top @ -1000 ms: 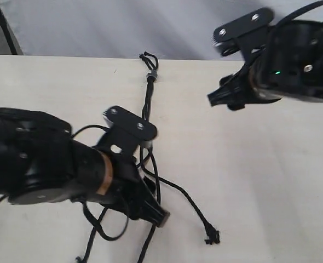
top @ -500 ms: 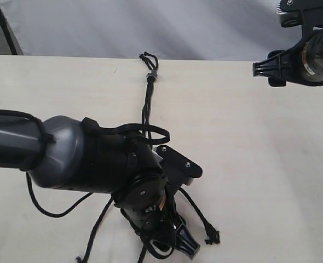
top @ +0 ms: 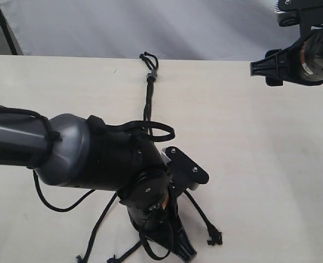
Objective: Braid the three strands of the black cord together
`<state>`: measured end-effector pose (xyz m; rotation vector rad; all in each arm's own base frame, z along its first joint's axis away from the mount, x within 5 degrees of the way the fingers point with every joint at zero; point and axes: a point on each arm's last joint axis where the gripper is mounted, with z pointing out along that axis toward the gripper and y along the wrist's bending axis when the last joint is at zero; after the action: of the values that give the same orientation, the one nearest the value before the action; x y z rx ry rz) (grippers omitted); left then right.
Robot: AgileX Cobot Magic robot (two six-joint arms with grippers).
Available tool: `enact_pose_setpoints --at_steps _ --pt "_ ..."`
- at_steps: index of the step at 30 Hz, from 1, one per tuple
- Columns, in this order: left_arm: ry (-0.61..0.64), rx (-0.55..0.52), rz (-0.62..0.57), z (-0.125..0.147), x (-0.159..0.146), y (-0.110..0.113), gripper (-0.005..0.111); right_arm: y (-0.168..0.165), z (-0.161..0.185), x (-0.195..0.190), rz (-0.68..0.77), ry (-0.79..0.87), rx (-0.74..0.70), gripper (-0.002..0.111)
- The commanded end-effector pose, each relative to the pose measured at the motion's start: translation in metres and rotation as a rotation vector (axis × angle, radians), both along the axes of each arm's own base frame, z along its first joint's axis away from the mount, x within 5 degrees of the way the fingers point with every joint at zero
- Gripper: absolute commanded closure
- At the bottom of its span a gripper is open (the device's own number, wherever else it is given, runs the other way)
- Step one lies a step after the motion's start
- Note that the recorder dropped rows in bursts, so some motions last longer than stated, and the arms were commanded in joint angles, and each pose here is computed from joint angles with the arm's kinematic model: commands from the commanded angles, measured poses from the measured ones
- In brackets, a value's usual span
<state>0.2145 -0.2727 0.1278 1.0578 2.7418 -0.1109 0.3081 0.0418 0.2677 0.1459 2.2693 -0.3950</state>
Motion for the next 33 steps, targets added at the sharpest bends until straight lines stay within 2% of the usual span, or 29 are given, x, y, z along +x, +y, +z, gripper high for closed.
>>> enact_pose_setpoints --at_steps 1,5,9,12,16,19,24,26,30,33 --pt "-0.052 0.081 -0.028 0.018 0.006 0.01 0.106 -0.001 -0.002 0.0 0.007 0.015 -0.007 0.038" --pt "-0.137 0.163 0.036 0.037 0.024 0.034 0.106 -0.002 -0.002 -0.001 0.009 0.022 -0.019 0.038" --pt "-0.192 0.212 0.048 0.042 0.046 0.056 0.106 -0.002 -0.002 -0.001 0.009 0.022 -0.019 0.038" --pt "-0.222 0.209 0.031 0.036 0.057 0.068 0.106 -0.002 -0.002 -0.001 0.012 0.024 -0.023 0.038" --pt "-0.25 0.164 -0.003 0.012 0.065 0.083 0.106 -0.002 -0.002 -0.001 0.013 0.024 -0.024 0.038" --pt "-0.213 0.157 0.005 -0.005 0.062 0.089 0.106 -0.002 -0.002 -0.001 0.013 0.024 -0.024 0.038" --pt "-0.106 0.086 0.123 -0.01 0.048 0.08 0.106 0.001 -0.002 0.001 0.045 0.006 -0.004 0.038" --pt "-0.079 0.056 0.113 -0.01 0.037 0.067 0.106 0.003 -0.002 0.002 0.059 -0.002 0.004 0.038" --pt "-0.061 -0.009 0.016 -0.007 0.01 0.032 0.106 0.004 -0.001 0.003 0.068 -0.007 0.01 0.038" --pt "-0.096 -0.013 -0.139 0.001 -0.006 0.008 0.106 0.004 -0.001 0.003 0.071 -0.009 0.012 0.038"
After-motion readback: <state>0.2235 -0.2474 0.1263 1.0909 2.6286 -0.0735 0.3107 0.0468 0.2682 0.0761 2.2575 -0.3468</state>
